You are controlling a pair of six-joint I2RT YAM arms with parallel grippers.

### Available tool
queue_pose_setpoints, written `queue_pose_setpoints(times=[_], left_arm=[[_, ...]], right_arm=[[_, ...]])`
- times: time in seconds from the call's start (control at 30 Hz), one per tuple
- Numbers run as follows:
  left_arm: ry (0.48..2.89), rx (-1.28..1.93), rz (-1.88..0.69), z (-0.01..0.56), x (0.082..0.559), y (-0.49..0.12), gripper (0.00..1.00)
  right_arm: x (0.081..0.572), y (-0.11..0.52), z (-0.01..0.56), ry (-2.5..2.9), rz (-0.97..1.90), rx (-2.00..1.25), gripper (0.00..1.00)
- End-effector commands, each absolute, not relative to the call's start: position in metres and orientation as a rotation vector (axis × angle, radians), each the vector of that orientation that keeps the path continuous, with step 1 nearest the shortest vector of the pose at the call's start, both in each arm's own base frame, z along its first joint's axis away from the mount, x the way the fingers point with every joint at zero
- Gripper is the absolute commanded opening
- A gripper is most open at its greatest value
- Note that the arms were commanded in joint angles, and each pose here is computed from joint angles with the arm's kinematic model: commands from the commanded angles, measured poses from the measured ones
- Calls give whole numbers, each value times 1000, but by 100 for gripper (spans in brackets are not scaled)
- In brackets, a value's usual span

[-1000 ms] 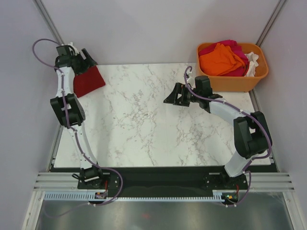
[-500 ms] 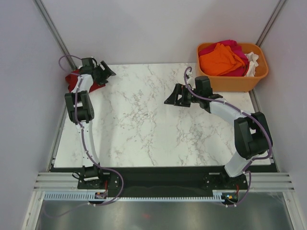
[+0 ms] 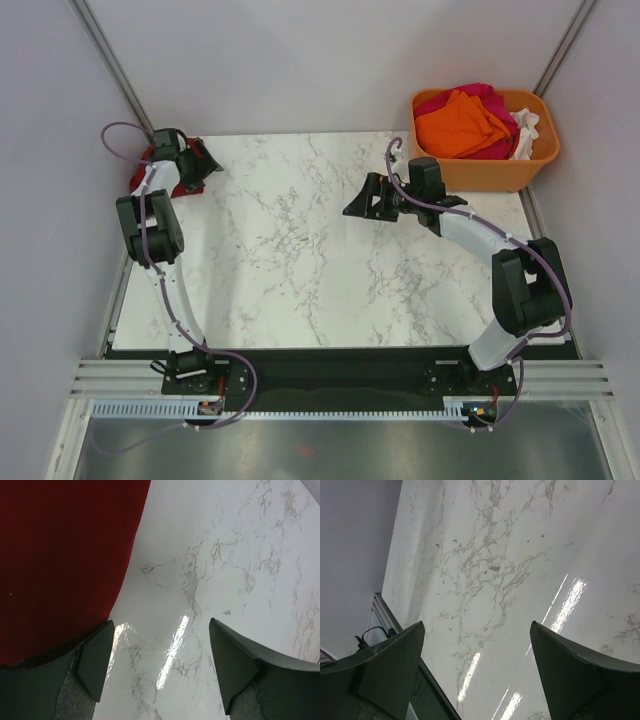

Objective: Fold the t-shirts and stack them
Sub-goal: Neatly place the folded tshirt to the corner

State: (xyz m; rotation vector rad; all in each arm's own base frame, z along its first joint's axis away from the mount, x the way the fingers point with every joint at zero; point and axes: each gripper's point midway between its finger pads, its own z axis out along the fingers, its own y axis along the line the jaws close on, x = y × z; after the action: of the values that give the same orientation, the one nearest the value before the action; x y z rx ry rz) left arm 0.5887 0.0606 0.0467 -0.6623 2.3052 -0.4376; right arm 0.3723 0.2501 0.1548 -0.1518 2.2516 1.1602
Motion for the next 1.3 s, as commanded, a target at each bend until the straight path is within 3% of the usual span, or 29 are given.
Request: queue_pose_setpoints(times=[0.0,0.23,0.37,0.5,0.53,0.63,0.73,0.83,0.9,0.93,0.97,1.07,1.27], left_arm=[[2258,-554,-357,91,584,77,84],[2160,-502,-329,163,575,73,90],[2063,-397,-317,232,563,51,100],[1952,-326,-283,303,531,29,100],[1886,-298,-288,338,512,22,100],[1819,-258,-302,374,468,6,100],[1933,-293,-301,314,422,3,100],[2042,-370,-276,257,403,18,100],[2052,-379,-272,252,403,21,100],[2055,-571,-391,239,395,9,100],[1926,-252,-733,289,384,-50,92],[1953,-307,-566,251,357,-35,92],[1869,-249,-370,254,299,-28,91]], right_arm=[[376,254,188,2154,1171,-207,95],[381,248,195,2159,1106,-198,96],[383,246,209,2140,1095,-190,96],[384,246,240,2074,1072,-204,98],[384,246,247,2058,1049,-206,98],[374,250,276,1985,1021,-253,98],[357,257,302,1913,1020,-307,98],[341,265,319,1850,1053,-338,98],[331,267,325,1830,1083,-334,98],[329,266,326,1825,1088,-328,98],[324,266,333,1799,1098,-327,98],[316,261,338,1786,1097,-314,98],[301,252,344,1791,1074,-311,98]])
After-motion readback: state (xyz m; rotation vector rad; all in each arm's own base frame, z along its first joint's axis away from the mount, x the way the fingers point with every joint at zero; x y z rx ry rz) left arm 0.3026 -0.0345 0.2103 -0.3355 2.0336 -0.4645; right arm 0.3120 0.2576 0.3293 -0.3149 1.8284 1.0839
